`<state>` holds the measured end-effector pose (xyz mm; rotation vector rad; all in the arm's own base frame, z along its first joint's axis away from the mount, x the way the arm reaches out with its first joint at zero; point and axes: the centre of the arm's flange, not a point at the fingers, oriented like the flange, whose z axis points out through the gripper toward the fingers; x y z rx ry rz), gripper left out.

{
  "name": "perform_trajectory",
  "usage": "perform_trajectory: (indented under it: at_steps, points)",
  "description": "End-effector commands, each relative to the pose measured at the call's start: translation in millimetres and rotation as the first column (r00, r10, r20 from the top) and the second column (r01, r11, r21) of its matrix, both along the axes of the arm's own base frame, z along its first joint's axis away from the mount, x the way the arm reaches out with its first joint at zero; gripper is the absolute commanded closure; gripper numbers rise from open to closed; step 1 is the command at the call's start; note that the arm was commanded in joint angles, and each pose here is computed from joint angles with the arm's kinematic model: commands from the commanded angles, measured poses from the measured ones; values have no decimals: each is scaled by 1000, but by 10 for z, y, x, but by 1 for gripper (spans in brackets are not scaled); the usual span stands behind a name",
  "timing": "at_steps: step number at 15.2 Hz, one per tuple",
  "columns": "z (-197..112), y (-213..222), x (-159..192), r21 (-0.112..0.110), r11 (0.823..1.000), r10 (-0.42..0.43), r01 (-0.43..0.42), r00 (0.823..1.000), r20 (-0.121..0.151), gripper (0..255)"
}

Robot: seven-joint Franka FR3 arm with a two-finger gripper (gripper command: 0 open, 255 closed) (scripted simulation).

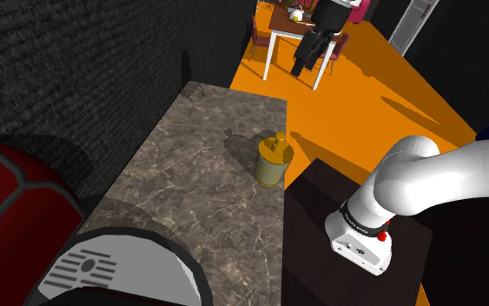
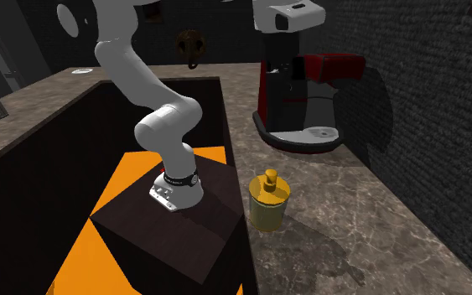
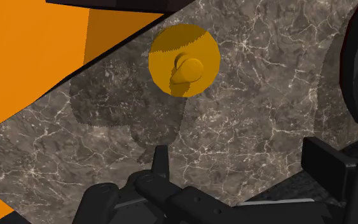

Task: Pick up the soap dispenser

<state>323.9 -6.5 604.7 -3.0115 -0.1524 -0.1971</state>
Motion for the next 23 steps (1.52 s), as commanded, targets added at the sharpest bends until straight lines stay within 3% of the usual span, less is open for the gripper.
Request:
perform_trajectory:
  at_steps: [1, 16, 23]
  points:
    - [0, 0, 0, 0, 1000, 0, 0, 1000, 0, 0]
    - [-1976, 15, 129, 43, 988, 150, -147, 985, -85, 0]
    - [-2388, 18, 131, 46, 987, 157, -154, 984, -89, 0]
